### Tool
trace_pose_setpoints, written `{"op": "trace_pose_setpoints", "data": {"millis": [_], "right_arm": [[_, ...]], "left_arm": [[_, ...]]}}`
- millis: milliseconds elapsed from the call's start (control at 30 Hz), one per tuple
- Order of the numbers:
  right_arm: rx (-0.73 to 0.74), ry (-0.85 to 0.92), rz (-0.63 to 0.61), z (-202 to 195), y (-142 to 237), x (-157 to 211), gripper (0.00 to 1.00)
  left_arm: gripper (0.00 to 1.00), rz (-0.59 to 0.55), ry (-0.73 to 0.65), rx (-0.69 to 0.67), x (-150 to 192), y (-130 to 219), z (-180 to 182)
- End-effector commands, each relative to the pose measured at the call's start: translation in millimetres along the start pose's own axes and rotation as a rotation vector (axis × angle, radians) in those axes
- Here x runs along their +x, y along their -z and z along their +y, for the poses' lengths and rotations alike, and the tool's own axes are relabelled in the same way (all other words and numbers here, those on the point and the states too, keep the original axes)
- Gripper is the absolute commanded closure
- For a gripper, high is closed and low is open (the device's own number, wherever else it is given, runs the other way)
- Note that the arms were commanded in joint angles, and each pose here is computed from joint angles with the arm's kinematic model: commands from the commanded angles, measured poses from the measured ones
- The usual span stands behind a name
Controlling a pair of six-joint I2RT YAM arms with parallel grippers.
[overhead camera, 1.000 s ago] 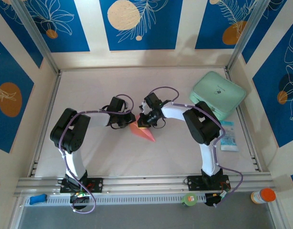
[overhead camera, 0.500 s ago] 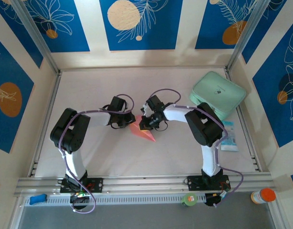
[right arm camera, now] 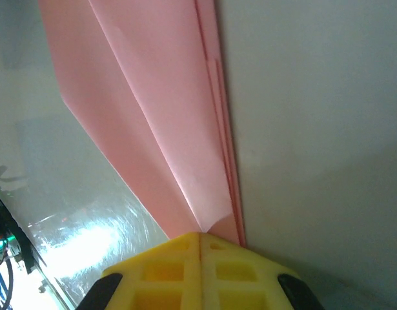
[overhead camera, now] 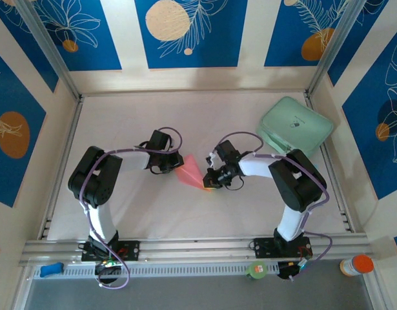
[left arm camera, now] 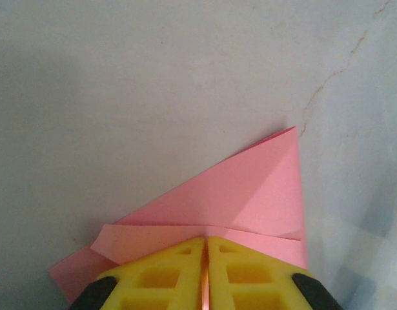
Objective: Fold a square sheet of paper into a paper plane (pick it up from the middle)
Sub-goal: Fourth fold the wing at the center of the table.
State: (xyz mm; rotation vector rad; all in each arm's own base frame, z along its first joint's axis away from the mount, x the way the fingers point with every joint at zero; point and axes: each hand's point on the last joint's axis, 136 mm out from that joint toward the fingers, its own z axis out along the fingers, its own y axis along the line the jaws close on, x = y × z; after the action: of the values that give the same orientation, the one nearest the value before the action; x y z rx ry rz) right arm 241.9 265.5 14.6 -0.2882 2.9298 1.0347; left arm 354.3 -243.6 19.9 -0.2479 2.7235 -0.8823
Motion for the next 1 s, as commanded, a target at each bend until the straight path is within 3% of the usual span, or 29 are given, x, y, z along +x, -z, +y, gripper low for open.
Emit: {"op": "trace_pose_setpoints", "data": {"millis": [0,267,400,733,967], "right_arm": [[0.034,-0.097,0.062,-22,1,28,1.0],[0.057,-0.133,0.088,-29,-6,26,1.0],[0.101,-0.156,0.105,-37,-7,29,1.0],[0.173,-0.192,0.142,-48,-10,35,1.0],[0.204,-0.205,0.165,-54,-13,40,1.0]], "left_arm": [[0.88,0.032,-0.002,-0.078,6,-4,20],[0.78,-0.044,-0.114,0.108,-18,34,-49],[0.76,-0.061,-0.154,0.143,-9,48,-70],[0.79,0.059,-0.178,0.134,51,14,-73],[0.81,0.098,-0.115,0.045,56,-11,-52]]}}
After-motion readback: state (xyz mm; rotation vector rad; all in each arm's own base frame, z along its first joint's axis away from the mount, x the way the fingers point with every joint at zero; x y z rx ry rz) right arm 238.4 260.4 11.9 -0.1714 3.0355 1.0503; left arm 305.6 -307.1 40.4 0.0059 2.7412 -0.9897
